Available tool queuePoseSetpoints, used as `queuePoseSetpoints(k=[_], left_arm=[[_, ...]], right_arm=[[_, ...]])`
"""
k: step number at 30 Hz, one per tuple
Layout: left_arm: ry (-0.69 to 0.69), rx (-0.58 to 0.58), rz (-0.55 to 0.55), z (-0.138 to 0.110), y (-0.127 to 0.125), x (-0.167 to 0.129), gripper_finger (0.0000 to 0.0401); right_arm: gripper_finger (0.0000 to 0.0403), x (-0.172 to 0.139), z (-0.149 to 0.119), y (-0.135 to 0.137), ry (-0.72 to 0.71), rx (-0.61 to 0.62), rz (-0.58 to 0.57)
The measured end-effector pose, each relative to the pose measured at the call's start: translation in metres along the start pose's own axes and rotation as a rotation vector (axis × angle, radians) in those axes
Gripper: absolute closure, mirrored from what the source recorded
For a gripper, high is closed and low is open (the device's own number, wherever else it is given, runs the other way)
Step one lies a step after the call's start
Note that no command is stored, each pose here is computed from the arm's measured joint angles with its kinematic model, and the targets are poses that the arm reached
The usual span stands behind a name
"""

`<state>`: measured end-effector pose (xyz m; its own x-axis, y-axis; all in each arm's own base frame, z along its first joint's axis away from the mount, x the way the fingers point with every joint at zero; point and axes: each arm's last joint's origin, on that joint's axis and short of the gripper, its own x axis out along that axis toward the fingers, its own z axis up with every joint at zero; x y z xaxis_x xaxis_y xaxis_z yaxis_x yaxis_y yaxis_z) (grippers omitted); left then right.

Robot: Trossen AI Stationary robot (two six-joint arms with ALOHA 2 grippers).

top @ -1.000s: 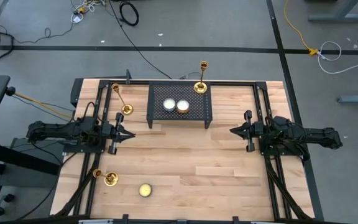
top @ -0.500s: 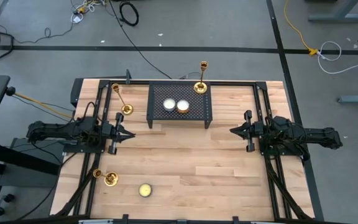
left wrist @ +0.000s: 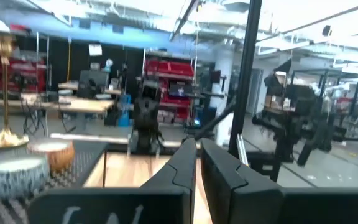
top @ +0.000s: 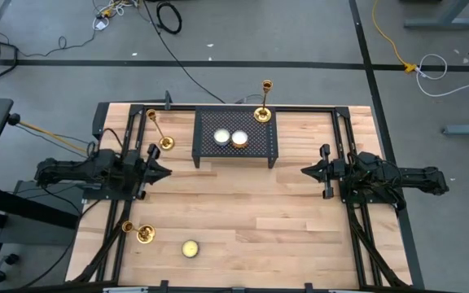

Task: Pick & Place candle stick holders
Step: Put the top gold candle holder on the shelf

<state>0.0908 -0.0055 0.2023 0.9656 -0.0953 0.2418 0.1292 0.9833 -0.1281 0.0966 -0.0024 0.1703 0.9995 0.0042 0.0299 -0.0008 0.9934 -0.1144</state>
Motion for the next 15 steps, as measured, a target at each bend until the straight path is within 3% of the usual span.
queuePoseSetpoints(k=[9,15], left_arm=[[-0.088,-0.018,0.079,0.038,-0.003,-0.003,0.0376],[-0.016,0.031,0.116,0.061,-0.005,0.000,0.0376]], right_arm=[[0.0389,0.000,0.000,0.000,0.000,0.000,-0.003],[0.0389,0.000,0.000,0.000,0.000,0.000,-0.003]])
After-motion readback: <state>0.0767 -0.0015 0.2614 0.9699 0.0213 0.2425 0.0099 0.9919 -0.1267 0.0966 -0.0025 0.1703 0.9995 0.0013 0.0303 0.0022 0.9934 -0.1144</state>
